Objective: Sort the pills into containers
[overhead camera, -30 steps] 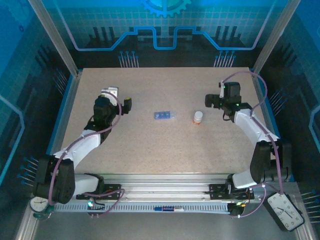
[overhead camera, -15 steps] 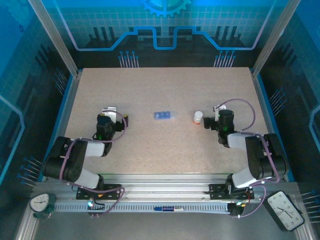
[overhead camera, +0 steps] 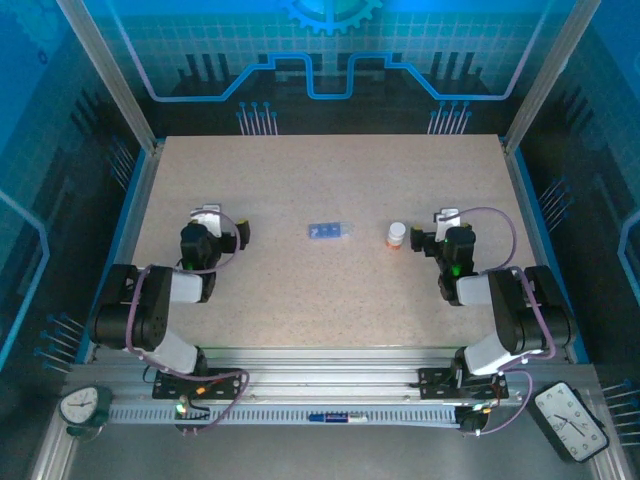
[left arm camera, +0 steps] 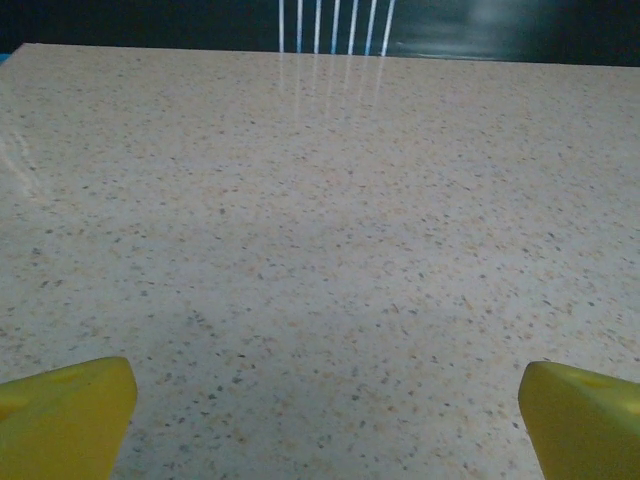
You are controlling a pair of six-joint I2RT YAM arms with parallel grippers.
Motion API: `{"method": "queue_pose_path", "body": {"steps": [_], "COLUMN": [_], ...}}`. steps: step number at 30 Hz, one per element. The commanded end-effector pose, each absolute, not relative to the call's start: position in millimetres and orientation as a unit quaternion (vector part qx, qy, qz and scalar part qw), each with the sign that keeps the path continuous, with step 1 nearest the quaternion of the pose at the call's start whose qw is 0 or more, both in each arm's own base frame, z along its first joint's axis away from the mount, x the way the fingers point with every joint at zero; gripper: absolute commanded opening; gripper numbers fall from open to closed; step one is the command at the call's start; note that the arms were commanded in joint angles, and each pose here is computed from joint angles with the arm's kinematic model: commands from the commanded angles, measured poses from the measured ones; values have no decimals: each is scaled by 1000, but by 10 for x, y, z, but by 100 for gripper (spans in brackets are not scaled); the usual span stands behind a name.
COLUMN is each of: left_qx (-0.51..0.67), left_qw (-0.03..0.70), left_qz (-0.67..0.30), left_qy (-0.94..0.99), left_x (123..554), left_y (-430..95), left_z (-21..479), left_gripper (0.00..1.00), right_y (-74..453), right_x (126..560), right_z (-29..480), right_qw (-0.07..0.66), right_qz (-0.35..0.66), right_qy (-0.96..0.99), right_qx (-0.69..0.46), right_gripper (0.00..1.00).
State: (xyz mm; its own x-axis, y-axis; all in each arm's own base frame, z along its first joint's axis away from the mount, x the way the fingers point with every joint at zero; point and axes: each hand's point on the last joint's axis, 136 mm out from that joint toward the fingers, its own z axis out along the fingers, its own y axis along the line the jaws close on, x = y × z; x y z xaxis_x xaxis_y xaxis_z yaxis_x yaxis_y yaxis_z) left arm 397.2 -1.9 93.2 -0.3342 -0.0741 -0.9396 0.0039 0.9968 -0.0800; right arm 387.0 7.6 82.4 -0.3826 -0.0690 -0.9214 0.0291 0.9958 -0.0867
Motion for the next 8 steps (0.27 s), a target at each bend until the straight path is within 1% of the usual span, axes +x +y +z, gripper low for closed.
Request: {"method": "queue_pose_path", "body": {"steps": [1,8], "left_qx": [-17,-18], "left_qw": [577,576], "left_qz": [-54,-54], "left_qy": [815,815], "left_x": [3988,3986], "left_y": [-89,-88], "left_z": [955,952], "left_gripper": [99,99], "right_y": [79,181], "right_x": [3957,3984], "right_z": [999,993], "right_qw": [583,580], "right_qz": [-50,-28], "right_qy": [811,813], "right_qx": [-5,-33], "right_gripper": [100,100]}}
